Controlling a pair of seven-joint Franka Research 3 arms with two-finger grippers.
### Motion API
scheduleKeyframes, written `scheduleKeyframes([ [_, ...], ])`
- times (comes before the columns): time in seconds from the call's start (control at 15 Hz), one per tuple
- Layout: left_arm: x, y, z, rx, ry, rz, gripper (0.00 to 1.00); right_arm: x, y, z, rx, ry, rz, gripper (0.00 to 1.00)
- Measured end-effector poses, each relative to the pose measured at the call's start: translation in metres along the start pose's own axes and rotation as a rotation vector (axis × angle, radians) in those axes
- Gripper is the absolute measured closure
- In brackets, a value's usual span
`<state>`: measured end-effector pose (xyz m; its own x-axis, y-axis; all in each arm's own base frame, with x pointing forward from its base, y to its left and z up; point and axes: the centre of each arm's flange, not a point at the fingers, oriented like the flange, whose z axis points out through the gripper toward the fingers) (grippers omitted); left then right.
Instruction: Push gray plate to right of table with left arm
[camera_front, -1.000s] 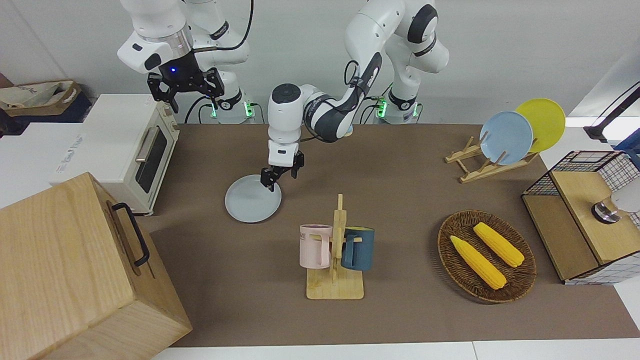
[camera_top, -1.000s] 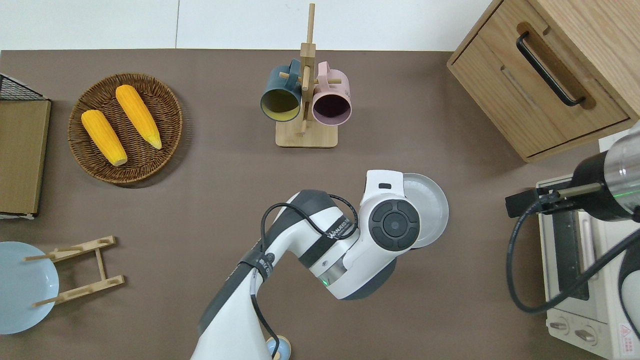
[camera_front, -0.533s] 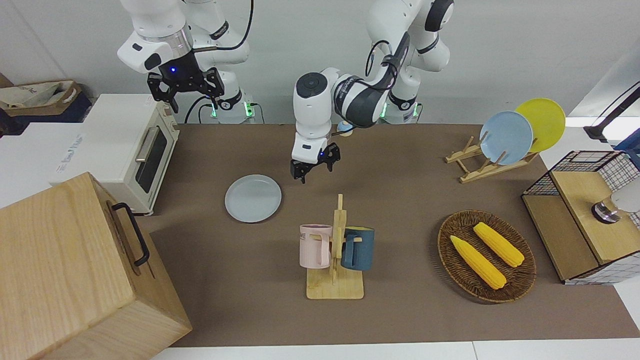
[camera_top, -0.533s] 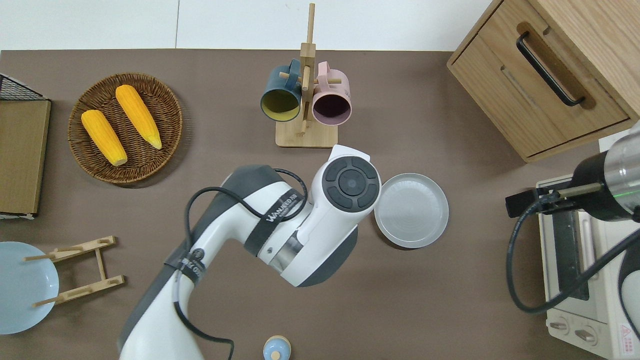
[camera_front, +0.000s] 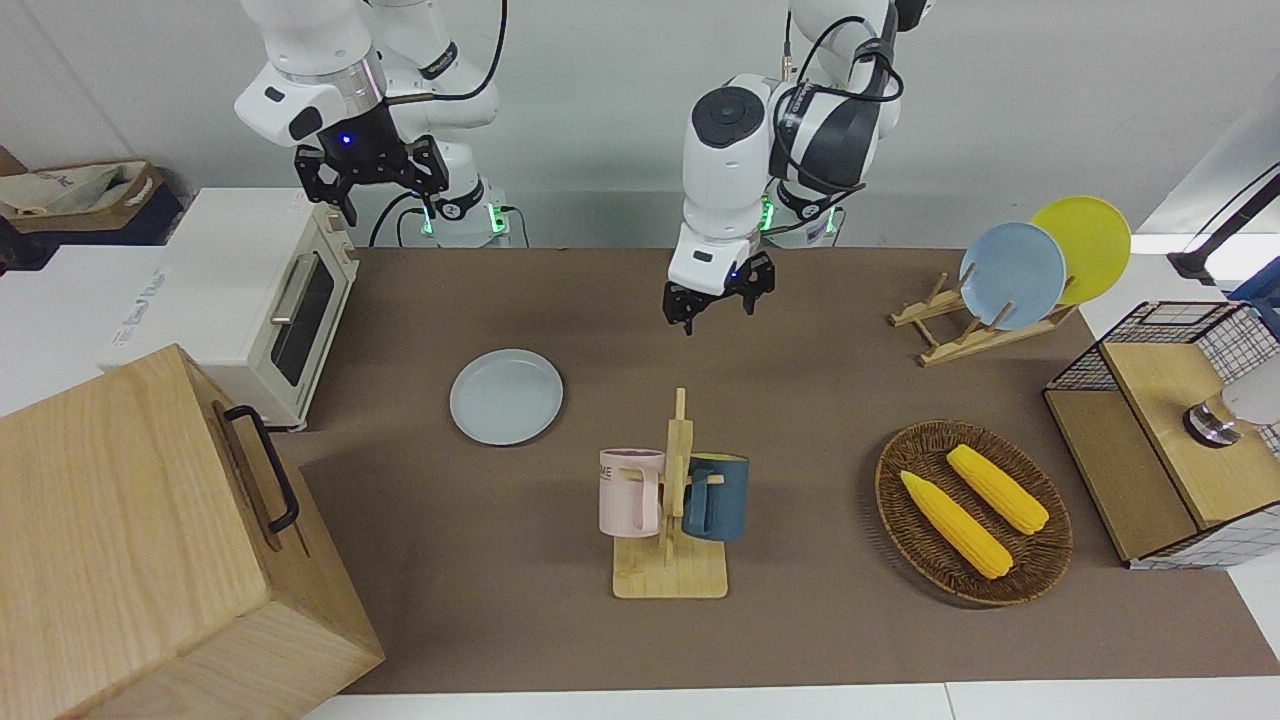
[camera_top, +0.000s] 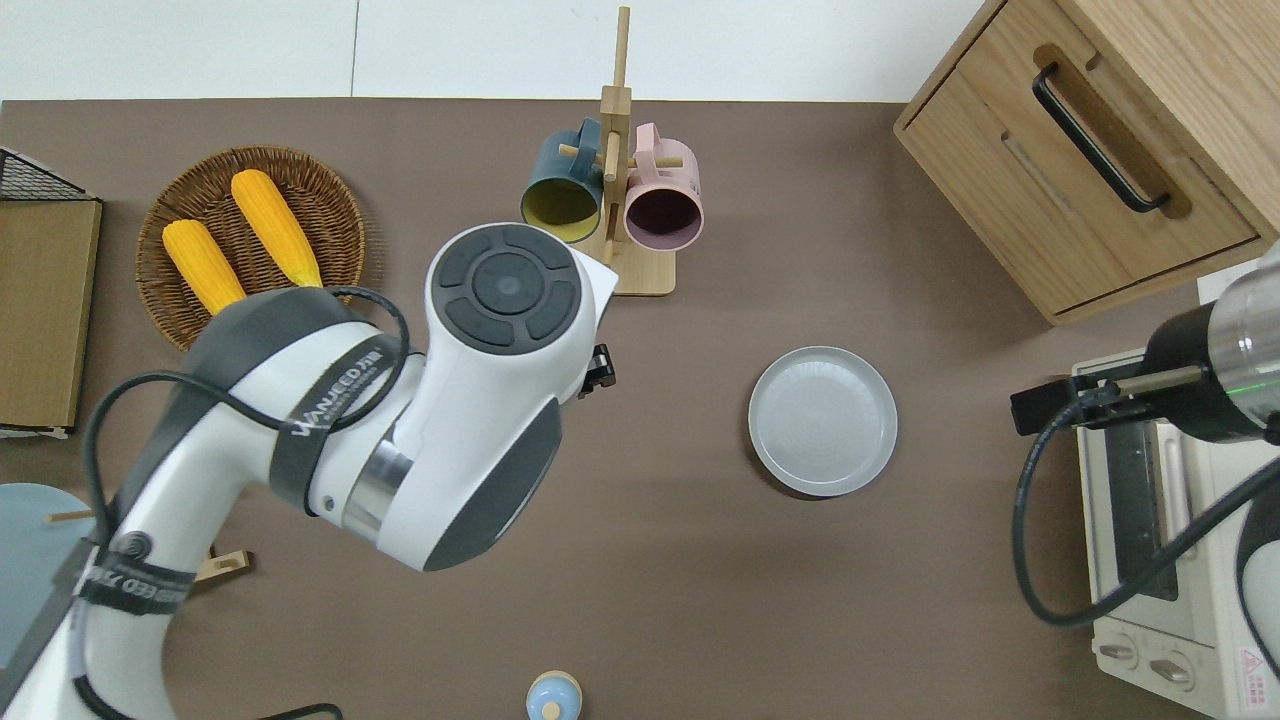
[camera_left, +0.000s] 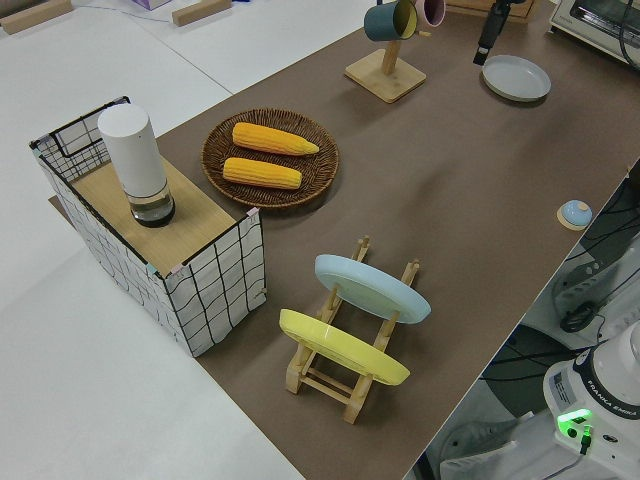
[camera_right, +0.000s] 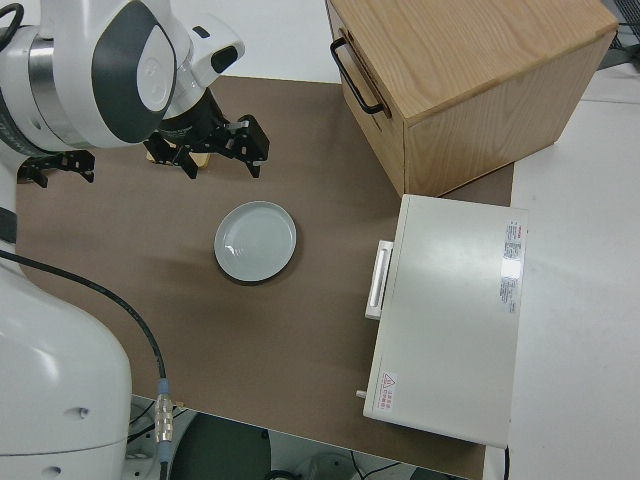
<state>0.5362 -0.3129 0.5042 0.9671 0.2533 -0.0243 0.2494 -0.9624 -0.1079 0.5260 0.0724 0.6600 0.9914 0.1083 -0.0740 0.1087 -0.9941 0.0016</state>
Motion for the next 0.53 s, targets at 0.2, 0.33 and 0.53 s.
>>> scheduleKeyframes([
  [0.2, 0.017, -0.038, -0.011, 0.021, -0.023, 0.045, 0.0, 0.0, 0.0, 0.0, 0.0, 0.0, 0.0, 0.01],
  [0.33, 0.031, -0.067, -0.015, 0.024, -0.033, 0.086, 0.0, 0.0, 0.0, 0.0, 0.0, 0.0, 0.0, 0.01],
  [0.53, 0.046, -0.109, -0.023, 0.016, -0.038, 0.125, 0.0, 0.0, 0.0, 0.0, 0.0, 0.0, 0.0, 0.01],
])
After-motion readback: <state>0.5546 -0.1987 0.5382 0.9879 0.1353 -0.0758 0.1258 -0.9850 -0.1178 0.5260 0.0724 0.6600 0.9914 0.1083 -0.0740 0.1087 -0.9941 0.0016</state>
